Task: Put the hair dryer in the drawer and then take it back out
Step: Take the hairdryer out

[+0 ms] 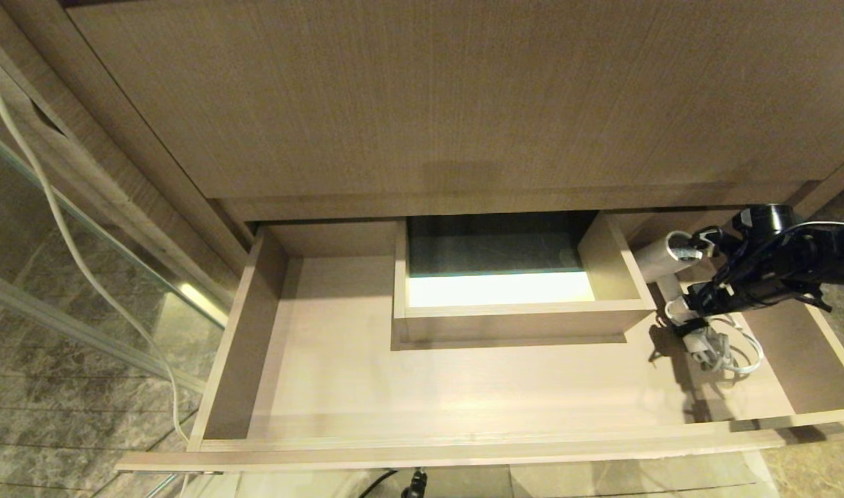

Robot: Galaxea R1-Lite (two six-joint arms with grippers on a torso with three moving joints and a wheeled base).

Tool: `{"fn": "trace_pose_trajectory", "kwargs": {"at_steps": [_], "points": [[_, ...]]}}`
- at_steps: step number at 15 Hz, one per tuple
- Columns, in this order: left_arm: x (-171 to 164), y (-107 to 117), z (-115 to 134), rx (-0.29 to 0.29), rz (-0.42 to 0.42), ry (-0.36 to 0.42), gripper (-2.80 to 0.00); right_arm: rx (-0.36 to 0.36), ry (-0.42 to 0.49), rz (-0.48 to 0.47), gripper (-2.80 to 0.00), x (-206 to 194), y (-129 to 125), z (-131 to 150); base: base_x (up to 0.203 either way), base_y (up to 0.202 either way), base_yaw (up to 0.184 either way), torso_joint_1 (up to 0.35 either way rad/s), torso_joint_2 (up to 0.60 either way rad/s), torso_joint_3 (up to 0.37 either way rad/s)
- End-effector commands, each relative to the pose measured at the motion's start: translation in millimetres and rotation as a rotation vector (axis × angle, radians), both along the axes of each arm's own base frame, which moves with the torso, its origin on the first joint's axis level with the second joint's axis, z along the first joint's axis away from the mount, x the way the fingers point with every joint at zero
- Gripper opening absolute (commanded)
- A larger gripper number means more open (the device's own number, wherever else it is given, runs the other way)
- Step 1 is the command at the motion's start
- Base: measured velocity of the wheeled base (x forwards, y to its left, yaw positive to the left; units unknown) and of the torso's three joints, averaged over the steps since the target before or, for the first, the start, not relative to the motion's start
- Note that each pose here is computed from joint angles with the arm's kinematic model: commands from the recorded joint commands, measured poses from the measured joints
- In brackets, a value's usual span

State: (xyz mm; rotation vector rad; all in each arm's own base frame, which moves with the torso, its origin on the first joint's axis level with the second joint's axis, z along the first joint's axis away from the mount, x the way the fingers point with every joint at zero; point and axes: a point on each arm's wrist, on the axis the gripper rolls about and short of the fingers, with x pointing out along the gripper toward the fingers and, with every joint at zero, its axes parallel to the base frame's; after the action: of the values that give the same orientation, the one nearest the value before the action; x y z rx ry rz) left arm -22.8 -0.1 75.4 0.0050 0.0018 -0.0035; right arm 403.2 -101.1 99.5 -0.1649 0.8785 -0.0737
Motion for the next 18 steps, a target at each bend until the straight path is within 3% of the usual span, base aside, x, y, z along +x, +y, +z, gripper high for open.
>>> {"fn": "trace_pose_trajectory", "kwargs": {"at_steps": [1,15,16,18], "points": [[0,0,0,0.000,0.000,0.002,-2.80,0.020,-0.014,0.021,0.00,10,-2,-19,0.000,0.000,0.000,0.000,0.00,0.000],[0,0,0,0.000,0.000,0.003,-2.80,0.071,-0.148,0.097,0.00,55,-16,-55,0.000,0.000,0.000,0.000,0.00,0.000],[0,0,0,0.000,0.000,0.003,-2.80,0.072,-0.148,0.096,-2.80,55,-17,-56,0.000,0.000,0.000,0.000,0.00,0.000],[0,0,0,0.000,0.000,0.003,-2.80,0.062,-0.166,0.101,-2.80,57,-18,-57,0.000,0.000,0.000,0.000,0.00,0.000]]}}
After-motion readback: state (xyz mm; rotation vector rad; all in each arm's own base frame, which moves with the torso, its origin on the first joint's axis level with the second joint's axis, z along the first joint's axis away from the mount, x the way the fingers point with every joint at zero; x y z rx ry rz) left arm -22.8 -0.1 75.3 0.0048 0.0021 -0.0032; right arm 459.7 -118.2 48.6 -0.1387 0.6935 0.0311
